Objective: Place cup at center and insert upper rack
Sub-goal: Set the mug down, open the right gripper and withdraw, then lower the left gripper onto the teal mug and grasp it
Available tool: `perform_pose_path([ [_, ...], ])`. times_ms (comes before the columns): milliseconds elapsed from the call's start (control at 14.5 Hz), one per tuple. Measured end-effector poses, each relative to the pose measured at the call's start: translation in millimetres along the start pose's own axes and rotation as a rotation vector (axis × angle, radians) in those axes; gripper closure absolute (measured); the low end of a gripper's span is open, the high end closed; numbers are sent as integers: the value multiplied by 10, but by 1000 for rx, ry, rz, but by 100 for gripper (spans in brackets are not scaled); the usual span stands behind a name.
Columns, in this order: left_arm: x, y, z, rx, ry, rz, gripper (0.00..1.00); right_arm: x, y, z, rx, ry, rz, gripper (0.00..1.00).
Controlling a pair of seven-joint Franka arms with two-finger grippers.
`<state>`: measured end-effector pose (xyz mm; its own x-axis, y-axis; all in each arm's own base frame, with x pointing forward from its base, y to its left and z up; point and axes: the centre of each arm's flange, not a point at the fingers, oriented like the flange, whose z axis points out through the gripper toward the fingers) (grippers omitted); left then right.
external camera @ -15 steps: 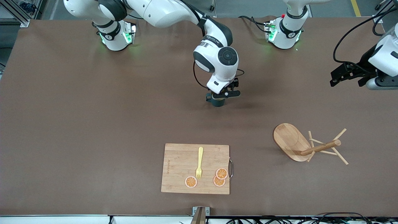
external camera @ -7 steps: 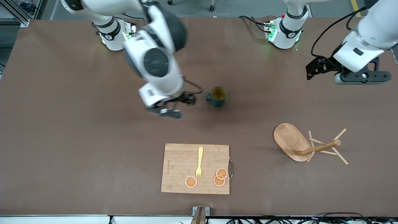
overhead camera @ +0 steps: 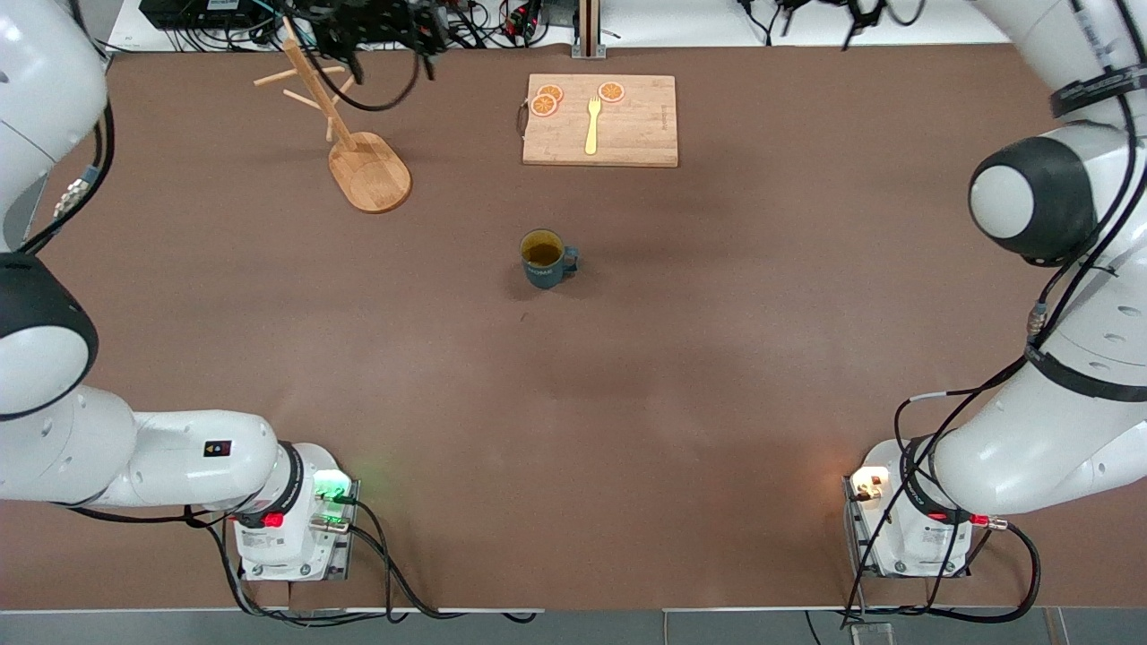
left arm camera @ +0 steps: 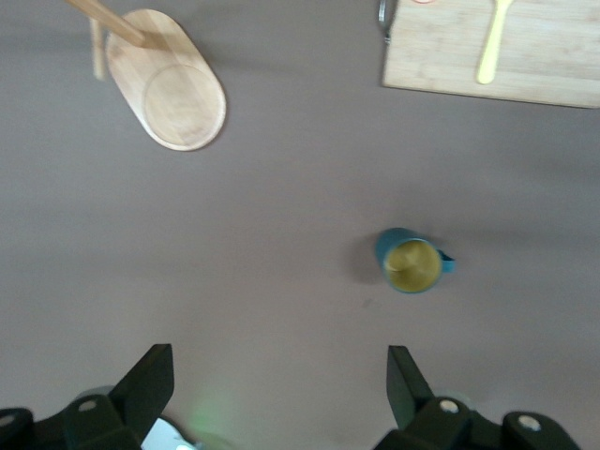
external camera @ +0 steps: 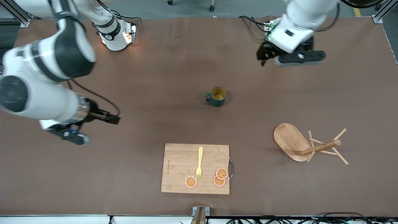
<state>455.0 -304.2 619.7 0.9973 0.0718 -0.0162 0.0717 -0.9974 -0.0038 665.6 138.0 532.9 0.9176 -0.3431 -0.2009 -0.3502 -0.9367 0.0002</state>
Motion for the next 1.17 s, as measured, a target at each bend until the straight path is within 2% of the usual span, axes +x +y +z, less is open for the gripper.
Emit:
perform_pose_path([
  [275,-370,804,142,-75,50,-98,0,233,696,-308,20,42,-99,0],
  [413,-553,1174,274,-81,100,-137,0,277,1083,-527,30,76,-140,0],
  [550,-836,1571,449,-68,160,-174,0,232,1455,-728,24,106,-159,0],
  [825,-1412,2200,971,-15,275,-236,0,62,1885,-948,5,206,-276,0],
  [1032,-1798,2515,1618,48,390,-231,0,-72,2003,-930,5,206,-289,0],
  [1169,-2065,2710,2109,59,481,-243,0,-143,1994,-934,6,206,-296,0],
])
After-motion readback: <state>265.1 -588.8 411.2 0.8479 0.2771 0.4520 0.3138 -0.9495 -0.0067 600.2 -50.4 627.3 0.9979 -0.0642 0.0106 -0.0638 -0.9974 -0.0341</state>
